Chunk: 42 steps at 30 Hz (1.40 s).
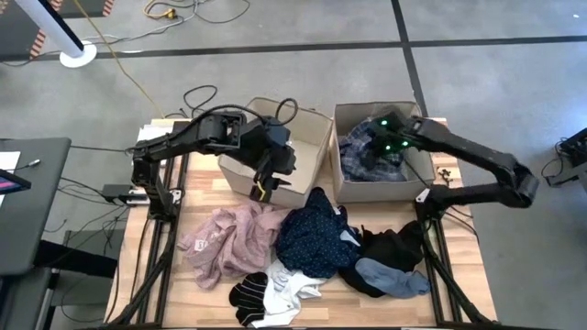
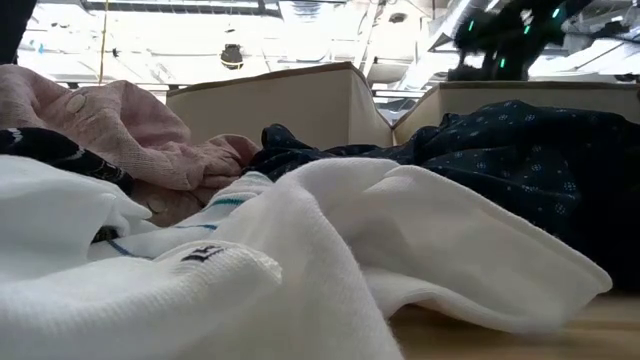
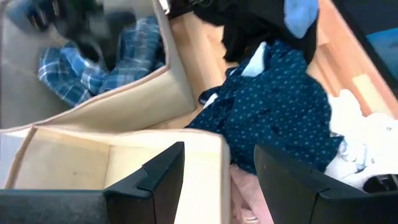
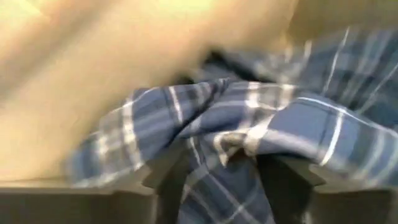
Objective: Sort clothes
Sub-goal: Put the blue plaid shirt into the right laundry organizer, then put the pink long sleeve shirt into the right laundry organizer
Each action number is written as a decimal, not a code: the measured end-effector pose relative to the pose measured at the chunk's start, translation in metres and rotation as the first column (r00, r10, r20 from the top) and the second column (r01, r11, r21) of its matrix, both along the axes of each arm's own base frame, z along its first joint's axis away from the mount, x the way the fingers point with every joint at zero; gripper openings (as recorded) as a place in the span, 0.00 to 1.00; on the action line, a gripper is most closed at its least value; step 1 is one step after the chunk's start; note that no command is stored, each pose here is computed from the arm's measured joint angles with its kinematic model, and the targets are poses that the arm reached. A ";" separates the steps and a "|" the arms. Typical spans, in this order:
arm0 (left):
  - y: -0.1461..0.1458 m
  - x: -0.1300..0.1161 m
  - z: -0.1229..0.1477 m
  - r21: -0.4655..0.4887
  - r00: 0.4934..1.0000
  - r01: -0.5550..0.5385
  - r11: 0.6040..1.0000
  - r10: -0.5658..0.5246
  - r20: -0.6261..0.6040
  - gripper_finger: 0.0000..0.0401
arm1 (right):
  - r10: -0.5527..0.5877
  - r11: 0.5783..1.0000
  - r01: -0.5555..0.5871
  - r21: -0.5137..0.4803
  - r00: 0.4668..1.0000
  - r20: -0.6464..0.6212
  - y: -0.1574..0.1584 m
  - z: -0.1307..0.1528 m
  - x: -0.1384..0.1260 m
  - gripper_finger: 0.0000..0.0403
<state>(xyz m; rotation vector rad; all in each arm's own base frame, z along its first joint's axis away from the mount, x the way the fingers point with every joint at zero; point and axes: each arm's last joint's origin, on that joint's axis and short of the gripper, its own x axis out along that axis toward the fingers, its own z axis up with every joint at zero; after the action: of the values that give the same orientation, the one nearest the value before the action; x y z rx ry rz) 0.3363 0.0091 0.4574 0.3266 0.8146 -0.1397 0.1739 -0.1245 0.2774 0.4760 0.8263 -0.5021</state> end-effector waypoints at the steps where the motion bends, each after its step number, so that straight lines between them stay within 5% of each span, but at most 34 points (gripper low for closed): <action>1: 0.001 0.000 0.000 0.001 1.000 -0.002 1.000 0.002 -0.001 0.47 | 0.010 1.000 -0.009 -0.023 0.999 0.034 0.004 0.010 -0.002 0.58; 10: 0.016 0.014 -0.044 -0.064 0.988 -0.003 0.998 -0.007 -0.152 0.47 | 0.151 0.970 -0.077 -0.231 0.936 0.319 0.045 0.082 -0.025 0.67; 19: 0.012 0.011 -0.090 -0.129 0.949 -0.018 0.991 -0.023 -0.313 0.47 | 0.284 0.937 -0.140 -0.321 0.841 0.461 0.075 0.111 -0.043 0.67; 29: -0.002 -0.055 -0.070 -0.165 0.997 -0.041 0.986 0.030 -0.068 0.47 | 0.347 0.924 -0.218 -0.313 0.821 0.452 0.085 0.109 -0.036 0.67; 36: -0.021 -0.109 -0.110 -0.275 0.996 -0.068 0.959 0.049 -0.075 0.47 | 0.397 0.911 -0.298 -0.284 0.822 0.408 0.092 0.101 -0.019 0.67; 42: -0.040 -0.126 -0.159 -0.319 0.987 -0.125 0.939 0.087 -0.132 0.50 | 0.430 0.898 -0.350 -0.268 0.831 0.353 0.097 0.092 0.000 0.67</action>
<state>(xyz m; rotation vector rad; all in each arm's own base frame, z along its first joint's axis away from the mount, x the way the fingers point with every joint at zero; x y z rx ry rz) 0.2100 -0.0314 0.2982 -0.0404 0.9062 -0.1910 0.1736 -0.0275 0.3692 0.2056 0.4468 -0.0867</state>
